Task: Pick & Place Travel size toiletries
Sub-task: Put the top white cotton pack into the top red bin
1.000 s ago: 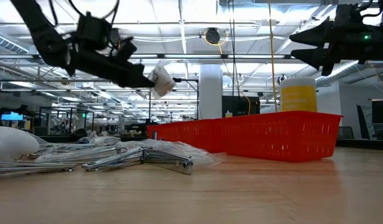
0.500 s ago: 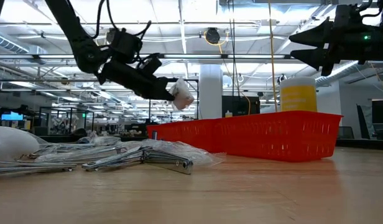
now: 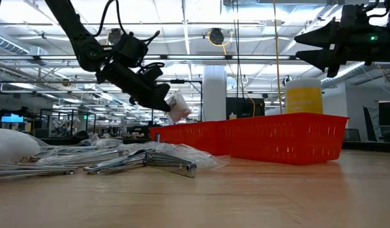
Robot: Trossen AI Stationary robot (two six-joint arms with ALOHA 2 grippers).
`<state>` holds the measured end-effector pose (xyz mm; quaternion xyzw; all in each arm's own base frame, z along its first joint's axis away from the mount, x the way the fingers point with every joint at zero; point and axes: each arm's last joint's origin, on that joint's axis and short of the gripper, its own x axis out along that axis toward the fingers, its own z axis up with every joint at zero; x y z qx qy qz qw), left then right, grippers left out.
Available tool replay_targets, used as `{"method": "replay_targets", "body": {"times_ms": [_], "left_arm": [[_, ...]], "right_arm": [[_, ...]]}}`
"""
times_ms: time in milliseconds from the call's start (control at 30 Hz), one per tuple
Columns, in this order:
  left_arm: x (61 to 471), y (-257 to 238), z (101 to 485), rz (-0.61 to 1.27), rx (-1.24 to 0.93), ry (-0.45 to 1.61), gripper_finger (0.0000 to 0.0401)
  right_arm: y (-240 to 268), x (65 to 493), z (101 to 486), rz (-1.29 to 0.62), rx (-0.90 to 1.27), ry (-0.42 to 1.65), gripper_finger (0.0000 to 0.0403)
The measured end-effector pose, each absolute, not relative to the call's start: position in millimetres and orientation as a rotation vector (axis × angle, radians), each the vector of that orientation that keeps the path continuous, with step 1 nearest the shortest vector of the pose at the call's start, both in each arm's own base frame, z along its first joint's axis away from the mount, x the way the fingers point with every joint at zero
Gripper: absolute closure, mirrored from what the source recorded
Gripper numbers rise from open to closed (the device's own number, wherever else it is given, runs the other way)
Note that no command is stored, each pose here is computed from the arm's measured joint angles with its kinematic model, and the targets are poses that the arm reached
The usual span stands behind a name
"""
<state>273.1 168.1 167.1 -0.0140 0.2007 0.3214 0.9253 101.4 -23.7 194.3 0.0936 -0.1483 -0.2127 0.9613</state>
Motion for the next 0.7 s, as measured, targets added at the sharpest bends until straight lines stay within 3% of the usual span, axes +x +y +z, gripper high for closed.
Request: {"method": "replay_targets", "body": {"times_ms": [200,700], "left_arm": [[271.0,168.2,163.4,0.668,-0.077,0.442,0.0364],[265.2,168.4,167.9,0.774,-0.057,0.472,0.0170]], "right_arm": [[-23.7,101.4,194.3,-0.431,0.190,-0.301,0.0135],[-23.7,101.5,194.3,-0.431,0.190,-0.300,0.0135]]}}
